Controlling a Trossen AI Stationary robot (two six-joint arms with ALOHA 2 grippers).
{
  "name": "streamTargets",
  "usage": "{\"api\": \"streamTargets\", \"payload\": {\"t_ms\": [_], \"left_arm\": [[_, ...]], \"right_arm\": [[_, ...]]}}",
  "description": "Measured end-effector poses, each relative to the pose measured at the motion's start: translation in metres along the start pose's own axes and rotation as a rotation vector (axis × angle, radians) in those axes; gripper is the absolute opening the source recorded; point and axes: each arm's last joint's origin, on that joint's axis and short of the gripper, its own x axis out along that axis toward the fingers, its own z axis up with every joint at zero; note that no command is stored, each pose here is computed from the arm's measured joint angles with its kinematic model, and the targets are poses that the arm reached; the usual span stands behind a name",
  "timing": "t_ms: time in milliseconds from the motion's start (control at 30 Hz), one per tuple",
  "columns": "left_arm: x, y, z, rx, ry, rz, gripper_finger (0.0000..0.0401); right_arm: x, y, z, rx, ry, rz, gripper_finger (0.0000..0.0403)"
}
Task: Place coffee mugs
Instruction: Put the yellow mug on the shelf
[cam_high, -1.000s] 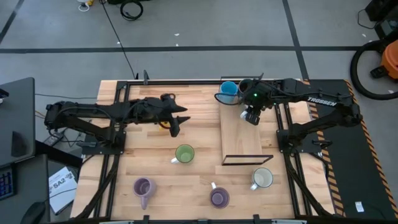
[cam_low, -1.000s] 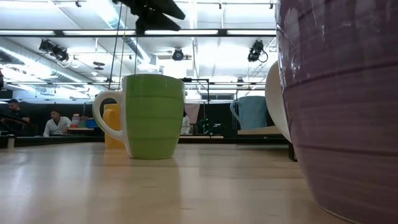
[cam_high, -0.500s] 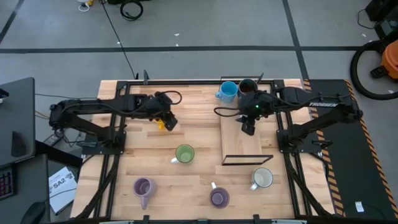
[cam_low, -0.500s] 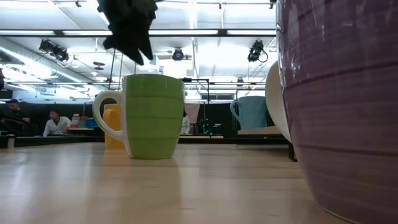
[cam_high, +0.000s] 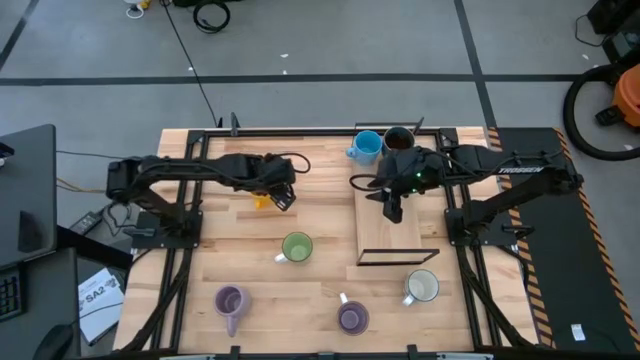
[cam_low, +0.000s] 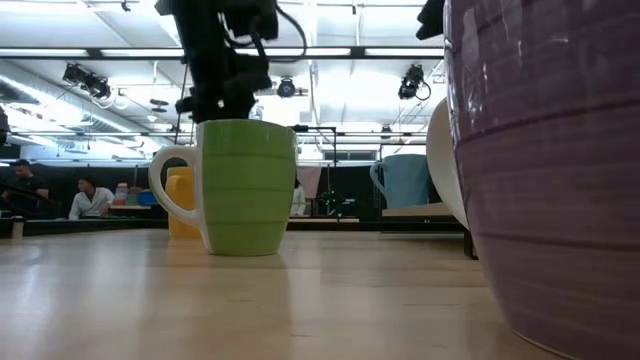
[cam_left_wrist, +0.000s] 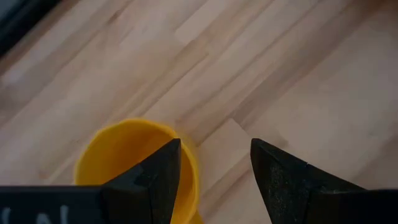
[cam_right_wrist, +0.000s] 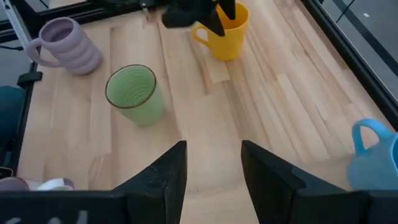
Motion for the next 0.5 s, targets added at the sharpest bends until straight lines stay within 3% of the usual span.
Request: {"api": "streamTargets", "payload": {"t_ms": [500], "left_arm": [[0.037,-0.009,-0.006,-0.009,0.119,0.086,0.0188]], "right_arm": [[-0.001,0.008,-0.002,-0.023,0.004,0.025,0.0158]]}}
